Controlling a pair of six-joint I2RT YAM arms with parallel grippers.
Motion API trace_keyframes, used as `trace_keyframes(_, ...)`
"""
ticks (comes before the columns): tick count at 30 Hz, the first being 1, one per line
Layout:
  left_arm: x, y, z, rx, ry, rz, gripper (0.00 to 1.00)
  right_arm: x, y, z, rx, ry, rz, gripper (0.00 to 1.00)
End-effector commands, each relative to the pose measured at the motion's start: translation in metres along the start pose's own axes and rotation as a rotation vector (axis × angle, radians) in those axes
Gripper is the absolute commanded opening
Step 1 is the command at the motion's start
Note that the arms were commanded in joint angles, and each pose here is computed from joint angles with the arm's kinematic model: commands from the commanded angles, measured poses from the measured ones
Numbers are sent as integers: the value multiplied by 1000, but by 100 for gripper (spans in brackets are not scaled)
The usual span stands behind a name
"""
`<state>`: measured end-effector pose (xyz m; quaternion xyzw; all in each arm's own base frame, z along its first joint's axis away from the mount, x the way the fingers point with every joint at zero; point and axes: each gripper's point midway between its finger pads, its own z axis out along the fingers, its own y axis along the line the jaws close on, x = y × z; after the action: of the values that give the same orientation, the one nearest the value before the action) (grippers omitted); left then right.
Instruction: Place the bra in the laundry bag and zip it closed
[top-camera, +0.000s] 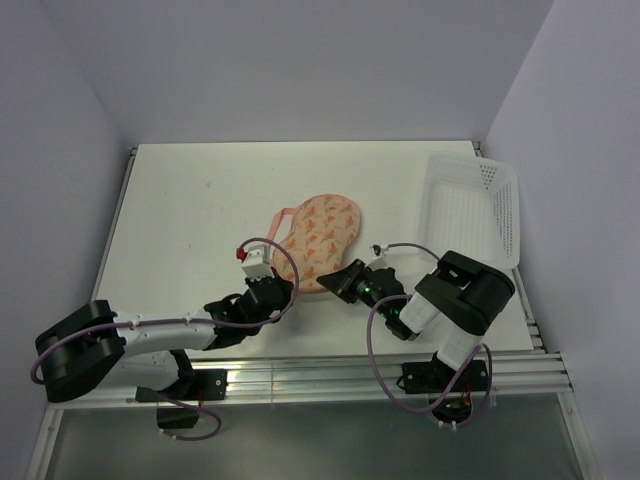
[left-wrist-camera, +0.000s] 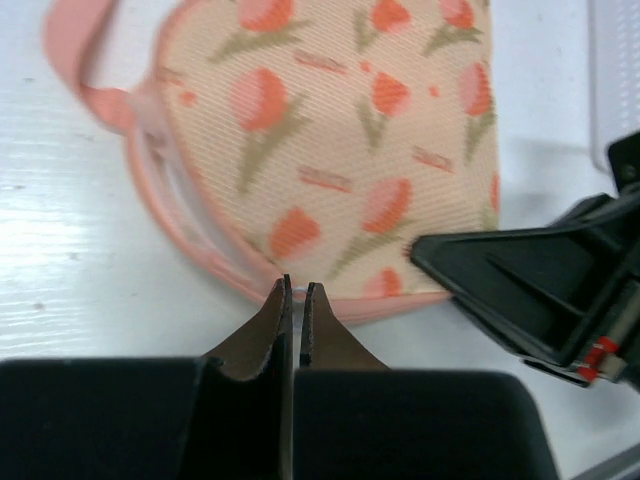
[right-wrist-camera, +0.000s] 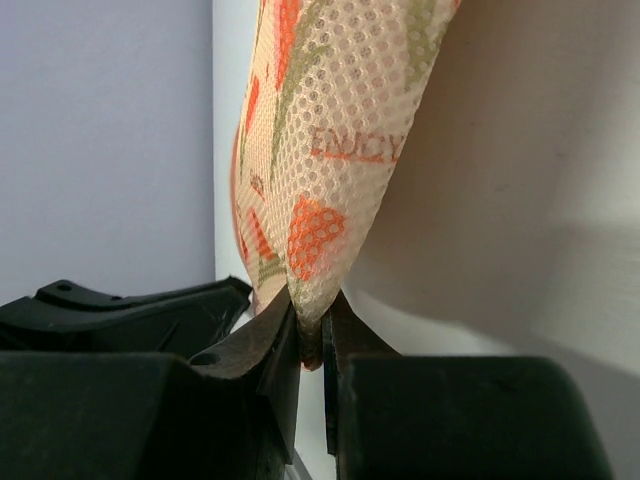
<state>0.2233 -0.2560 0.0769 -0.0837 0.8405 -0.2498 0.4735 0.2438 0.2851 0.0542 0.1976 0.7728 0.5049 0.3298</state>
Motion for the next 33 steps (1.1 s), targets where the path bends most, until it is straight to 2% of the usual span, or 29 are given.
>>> trace_keyframes(1, -3, 41, -5, -140, -41, 78, 0, -25, 1, -11, -24, -83, 1, 1)
trace_keyframes(6, -11, 79, -4, -281, -86, 66, 0, -25, 2, -17, -31, -75, -20, 1)
trace_keyframes(8, -26, 90, -3, -332, -138, 27, 0, -28, -1, -19, -17, -82, -34, 0)
trace_keyframes(10, -34, 90, -5, -318, -162, 18, 0, -27, -7, -15, 18, -46, -61, 0)
trace_keyframes(11, -40, 83, -8, -287, -177, -5, 0, -35, -7, -12, 28, -54, -66, 5)
trace_keyframes(13, -44, 70, -11, -214, -183, -22, 0, -37, -10, -3, 72, -33, -113, 20)
trace_keyframes(14, -40, 52, -15, -129, -158, -46, 0, -40, -5, 0, 80, -39, -128, 48)
trace_keyframes(15, -32, 46, -17, -89, -140, -56, 0, -32, -4, 3, 105, -14, -148, 66)
trace_keyframes(17, -23, 19, -24, -12, -128, -76, 0, -22, 2, 2, 106, 2, -179, 94)
trace_keyframes(18, -21, 12, -26, 2, -126, -89, 0, -9, 5, 0, 98, 37, -191, 99)
trace_keyframes(23, -12, -40, -29, 100, -120, -147, 0, 24, 3, -15, 83, 97, -152, 100)
trace_keyframes(26, -16, -54, -26, 114, -139, -168, 0, 38, 3, -25, 51, 121, -97, 100)
trace_keyframes(29, -18, -58, -23, 108, -149, -163, 0, 36, 5, -31, 35, 102, -49, 100)
trace_keyframes(33, -22, -52, -23, 84, -173, -166, 0, 14, -11, -41, 107, 15, -126, 100)
